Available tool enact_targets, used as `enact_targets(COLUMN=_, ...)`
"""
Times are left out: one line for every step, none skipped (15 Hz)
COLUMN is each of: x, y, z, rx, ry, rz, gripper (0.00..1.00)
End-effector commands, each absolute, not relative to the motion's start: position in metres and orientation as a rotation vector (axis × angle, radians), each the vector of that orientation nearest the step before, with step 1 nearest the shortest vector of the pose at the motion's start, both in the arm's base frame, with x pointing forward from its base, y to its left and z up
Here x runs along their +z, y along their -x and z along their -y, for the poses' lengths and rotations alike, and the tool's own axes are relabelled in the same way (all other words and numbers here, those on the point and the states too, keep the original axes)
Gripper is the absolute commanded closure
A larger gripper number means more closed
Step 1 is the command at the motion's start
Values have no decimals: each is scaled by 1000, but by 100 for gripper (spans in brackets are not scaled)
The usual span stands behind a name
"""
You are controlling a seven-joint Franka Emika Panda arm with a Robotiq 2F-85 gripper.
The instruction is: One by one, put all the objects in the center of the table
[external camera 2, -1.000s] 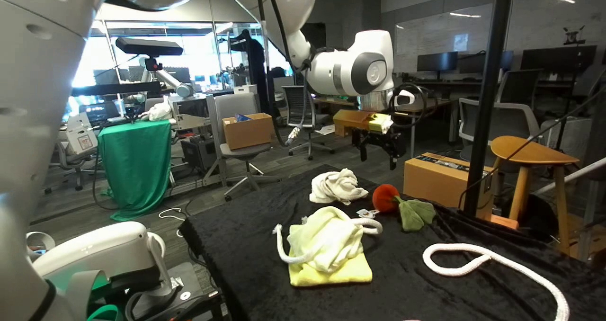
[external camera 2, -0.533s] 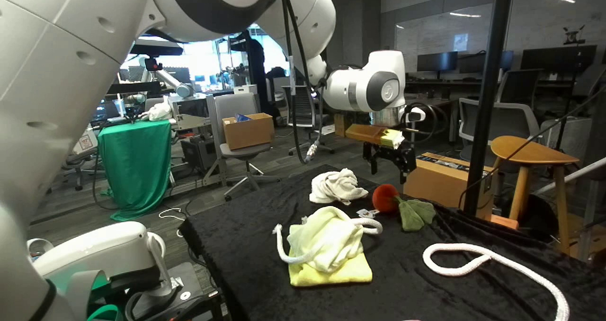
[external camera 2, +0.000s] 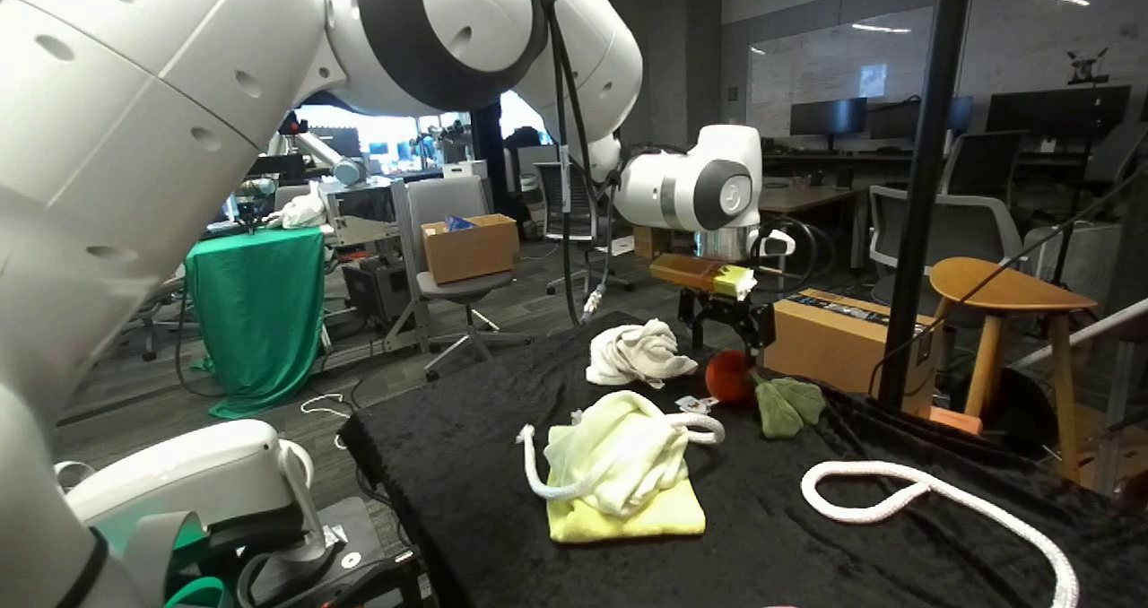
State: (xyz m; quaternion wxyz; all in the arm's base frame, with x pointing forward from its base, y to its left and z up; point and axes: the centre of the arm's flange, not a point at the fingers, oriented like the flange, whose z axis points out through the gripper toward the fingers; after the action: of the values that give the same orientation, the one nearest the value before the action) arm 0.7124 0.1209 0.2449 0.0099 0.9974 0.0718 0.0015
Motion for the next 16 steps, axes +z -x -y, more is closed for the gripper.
enact_targets(x=239, y=-728, z=-128, rx=-22, ry=-3094, rz=-218, gripper=0)
enact_targets(x=236, y=-729, z=-129, rx=-27, ry=-3099, rz=-222, gripper=0)
enact_targets(x=232, y=-730, z=-129, rx=-30, ry=-3100, rz=-219, gripper=0)
enact_targets(x=229, y=-732, z=-129, rx=-33, ry=-3110, rz=-219, gripper=0)
enact_targets(x=226, y=-733, z=-129, rx=-28, ry=-3110, rz=-218, gripper=0)
enact_targets(x=223, y=-735, z=-129, rx=-29, ry=-3115, rz=-213, gripper=0)
enact_targets(x=220, y=-737, z=-129, rx=-24, ry=-3109, rz=-209, gripper=0)
enact_targets(x=217, y=-738, z=-129, rx=-21, ry=-3109, rz=-204, gripper=0)
enact_targets(x=215, y=-739, z=-129, rx=-16, ry=-3105, rz=-201, gripper=0)
enact_targets(x=212, y=-741, z=-128, rx=-12, ry=-3102, rz=-190, gripper=0)
enact_targets(x=211, y=-742, z=-128, rx=-13, ry=-3103, rz=-186, gripper=0)
enact_targets(x=210, y=-742, z=-127, rx=-10, ry=-3102, rz=-185, gripper=0)
enact_targets(x=210, y=-743, z=-126, rx=-6, ry=-3100, rz=-180, gripper=25)
enact_targets(x=211, y=-744, z=-125, rx=-6, ry=-3101, rz=-177, gripper=25)
enact_targets(x=212, y=-744, z=-125, rx=-5, ry=-3102, rz=-175, gripper=32)
enact_targets(x=213, y=-745, z=-123, rx=-2, ry=-3099, rz=-170, gripper=41)
